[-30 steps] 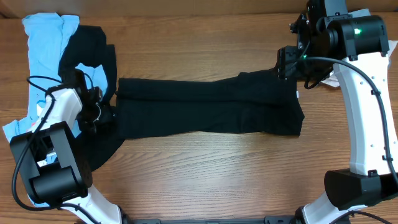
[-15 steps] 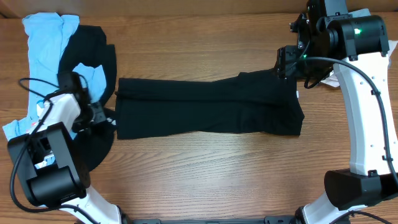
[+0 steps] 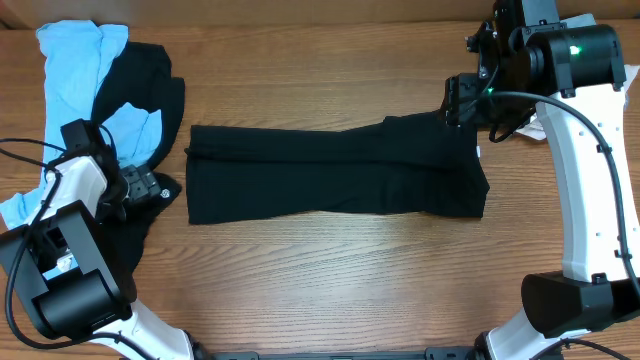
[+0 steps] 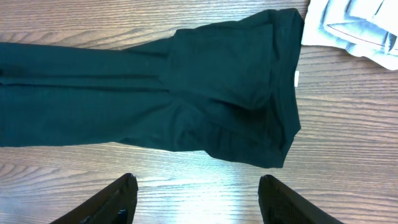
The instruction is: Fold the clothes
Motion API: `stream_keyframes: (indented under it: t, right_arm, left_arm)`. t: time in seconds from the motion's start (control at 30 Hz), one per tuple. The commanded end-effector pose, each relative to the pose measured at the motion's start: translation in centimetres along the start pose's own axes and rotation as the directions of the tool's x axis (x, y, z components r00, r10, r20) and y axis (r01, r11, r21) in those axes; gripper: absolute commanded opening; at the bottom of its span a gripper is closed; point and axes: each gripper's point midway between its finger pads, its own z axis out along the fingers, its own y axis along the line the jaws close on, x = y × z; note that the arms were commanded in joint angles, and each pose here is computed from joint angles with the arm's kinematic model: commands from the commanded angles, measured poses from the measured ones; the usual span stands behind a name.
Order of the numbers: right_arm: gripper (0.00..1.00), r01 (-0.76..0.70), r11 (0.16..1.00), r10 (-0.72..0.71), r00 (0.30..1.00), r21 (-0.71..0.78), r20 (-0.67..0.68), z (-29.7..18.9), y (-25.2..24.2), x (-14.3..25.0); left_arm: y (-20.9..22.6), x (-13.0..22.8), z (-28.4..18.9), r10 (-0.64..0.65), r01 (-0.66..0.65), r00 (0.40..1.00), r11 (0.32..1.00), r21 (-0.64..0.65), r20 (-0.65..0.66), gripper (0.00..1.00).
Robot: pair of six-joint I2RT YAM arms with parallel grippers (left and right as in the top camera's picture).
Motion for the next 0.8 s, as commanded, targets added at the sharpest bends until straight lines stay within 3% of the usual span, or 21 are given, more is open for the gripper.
stream_keyframes:
  t: [0.0,0.17,0.33,0.77]
  right_arm:
    - [0.67,-0.006,1.0,0.006,1.0,-0.001,-0.002,0.0,0.0,0.1]
    - [0.67,-0.006,1.0,0.006,1.0,-0.001,-0.002,0.0,0.0,0.1]
    - [0.67,-0.006,1.0,0.006,1.0,-0.002,0.001,0.0,0.0,0.0]
    - [0.67,-0.006,1.0,0.006,1.0,-0.002,0.001,0.0,0.0,0.0]
  left_arm:
    - [-2.2,-2.6,-2.3,0.06,-0.065,0.997,0.993,0.101,0.05,1.0]
    - [-4.1,-5.8,-6.3,0.134,-0.152,0.983,0.977,0.15,0.124,1.0]
    - [-9.4,-6.3,-8.6,0.284,-0.347,0.933,0.874,0.34,0.223,1.0]
    - [-15.9,-4.0,-3.6,0.497,-0.547,0.837,0.763,0.345,0.229,1.0]
